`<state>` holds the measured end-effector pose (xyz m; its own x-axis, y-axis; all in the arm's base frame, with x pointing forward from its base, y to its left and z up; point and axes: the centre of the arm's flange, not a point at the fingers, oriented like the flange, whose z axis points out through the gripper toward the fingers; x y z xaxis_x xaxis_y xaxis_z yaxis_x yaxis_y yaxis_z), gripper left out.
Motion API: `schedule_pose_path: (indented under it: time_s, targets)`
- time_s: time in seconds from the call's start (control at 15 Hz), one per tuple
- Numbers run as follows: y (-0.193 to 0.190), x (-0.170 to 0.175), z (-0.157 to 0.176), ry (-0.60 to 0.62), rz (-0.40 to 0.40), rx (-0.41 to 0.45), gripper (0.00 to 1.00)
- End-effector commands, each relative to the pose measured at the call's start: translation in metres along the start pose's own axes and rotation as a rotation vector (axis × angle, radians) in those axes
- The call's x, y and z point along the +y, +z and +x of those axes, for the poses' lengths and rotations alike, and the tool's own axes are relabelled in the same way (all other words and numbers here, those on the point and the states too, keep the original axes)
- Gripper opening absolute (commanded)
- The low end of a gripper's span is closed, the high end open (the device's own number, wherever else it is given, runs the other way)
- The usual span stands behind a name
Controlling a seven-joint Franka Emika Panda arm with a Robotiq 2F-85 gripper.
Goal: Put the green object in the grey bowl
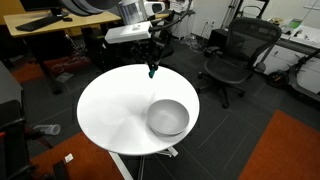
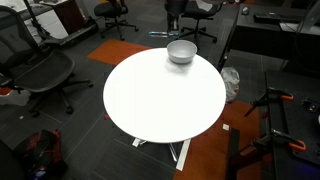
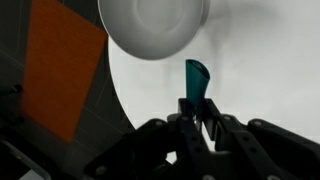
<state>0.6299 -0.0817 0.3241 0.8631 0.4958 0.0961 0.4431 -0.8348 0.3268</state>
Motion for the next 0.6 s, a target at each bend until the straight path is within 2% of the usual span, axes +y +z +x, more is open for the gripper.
schedule_pose_path:
  time_s: [0.0, 0.2, 0.53]
  targets:
    - [-0.002, 0.018, -0.025, 0.148, -0.026, -0.006, 0.05]
    - [0.011, 0.035, -0.038, 0.246, -0.031, -0.033, 0.05]
    - [0.043, 0.047, -0.054, 0.333, -0.013, -0.080, 0.05]
